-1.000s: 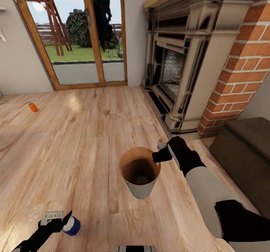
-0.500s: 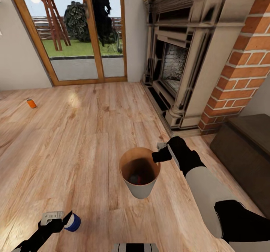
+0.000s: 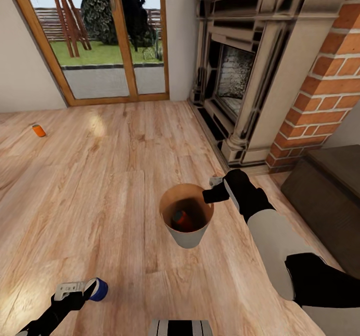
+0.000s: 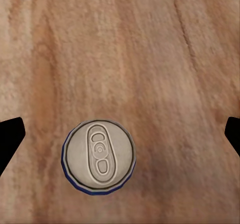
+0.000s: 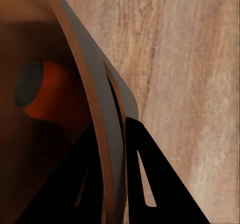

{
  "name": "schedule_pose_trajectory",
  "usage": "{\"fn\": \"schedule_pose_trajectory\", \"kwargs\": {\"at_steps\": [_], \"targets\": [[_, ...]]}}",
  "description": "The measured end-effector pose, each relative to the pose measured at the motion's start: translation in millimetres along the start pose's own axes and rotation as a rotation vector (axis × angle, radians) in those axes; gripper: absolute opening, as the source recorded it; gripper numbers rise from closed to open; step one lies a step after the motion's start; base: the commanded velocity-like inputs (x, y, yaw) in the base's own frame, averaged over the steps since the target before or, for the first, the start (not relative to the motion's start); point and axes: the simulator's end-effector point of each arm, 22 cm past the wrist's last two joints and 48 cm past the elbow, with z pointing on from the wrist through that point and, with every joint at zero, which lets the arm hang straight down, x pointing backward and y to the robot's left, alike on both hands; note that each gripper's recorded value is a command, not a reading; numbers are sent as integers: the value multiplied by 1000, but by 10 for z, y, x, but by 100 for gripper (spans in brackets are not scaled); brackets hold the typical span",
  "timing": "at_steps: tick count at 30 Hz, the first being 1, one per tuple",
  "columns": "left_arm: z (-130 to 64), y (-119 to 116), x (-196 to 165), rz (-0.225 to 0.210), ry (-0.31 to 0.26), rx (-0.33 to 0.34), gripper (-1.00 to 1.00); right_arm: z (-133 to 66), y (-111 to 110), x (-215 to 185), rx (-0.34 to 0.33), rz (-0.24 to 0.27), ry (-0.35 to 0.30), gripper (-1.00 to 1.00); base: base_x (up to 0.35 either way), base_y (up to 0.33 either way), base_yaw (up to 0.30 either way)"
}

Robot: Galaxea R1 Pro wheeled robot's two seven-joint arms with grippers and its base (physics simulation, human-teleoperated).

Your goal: Put the three can of soda from the living room inside the tash can in the kitchen.

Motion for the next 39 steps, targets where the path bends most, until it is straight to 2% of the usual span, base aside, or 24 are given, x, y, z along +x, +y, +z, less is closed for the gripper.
{"fn": "schedule_pose_trajectory", "kwargs": {"at_steps": [11,21,25,36,39], "targets": [[2,-7,8,-2,1,0,100,-37,10,-66,-3,0,-11,-100,0,0,0],[3,-16,11,-1,1,1,100,-240,45,-412,-11,5,-75,-100,0,0,0],[4,-18,13,0,1,1,100,-258,41,-439,-10,5,-79,-100,0,0,0],[34,9,276,-5,56,-3,100,17,-9,-325,-21,17,-42,-100,0,0,0],[34,10,274,-7,54,-3,100,13,-16,-329,-16,14,-43,-100,0,0,0]]}}
